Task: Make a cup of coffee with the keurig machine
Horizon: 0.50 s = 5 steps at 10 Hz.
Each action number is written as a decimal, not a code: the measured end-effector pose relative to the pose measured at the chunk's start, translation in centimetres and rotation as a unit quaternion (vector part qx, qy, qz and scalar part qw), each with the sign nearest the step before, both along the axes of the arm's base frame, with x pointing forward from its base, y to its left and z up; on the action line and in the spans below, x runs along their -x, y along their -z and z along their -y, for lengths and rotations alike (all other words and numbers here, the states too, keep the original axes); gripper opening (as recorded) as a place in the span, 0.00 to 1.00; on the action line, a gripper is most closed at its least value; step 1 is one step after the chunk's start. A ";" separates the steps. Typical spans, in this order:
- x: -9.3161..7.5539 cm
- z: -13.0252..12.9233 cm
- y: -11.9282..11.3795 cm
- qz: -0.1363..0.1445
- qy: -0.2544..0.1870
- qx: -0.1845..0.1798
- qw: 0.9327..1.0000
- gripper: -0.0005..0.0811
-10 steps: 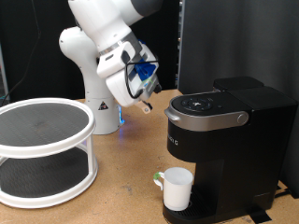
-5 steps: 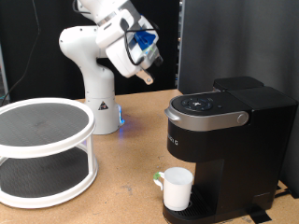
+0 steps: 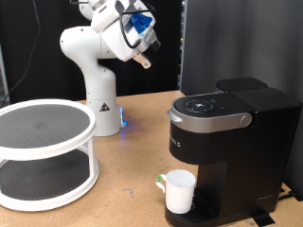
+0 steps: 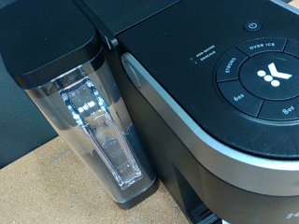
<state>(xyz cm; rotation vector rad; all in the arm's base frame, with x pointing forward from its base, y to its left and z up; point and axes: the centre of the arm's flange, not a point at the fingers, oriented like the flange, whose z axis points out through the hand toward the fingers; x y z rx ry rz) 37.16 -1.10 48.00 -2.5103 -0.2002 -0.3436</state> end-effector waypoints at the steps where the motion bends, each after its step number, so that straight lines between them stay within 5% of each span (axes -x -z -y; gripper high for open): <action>1: 0.0 0.0 0.1 0.000 0.001 0.000 1.000 0.99; 5: -0.6 -0.9 -0.4 0.018 0.021 -0.022 0.999 0.99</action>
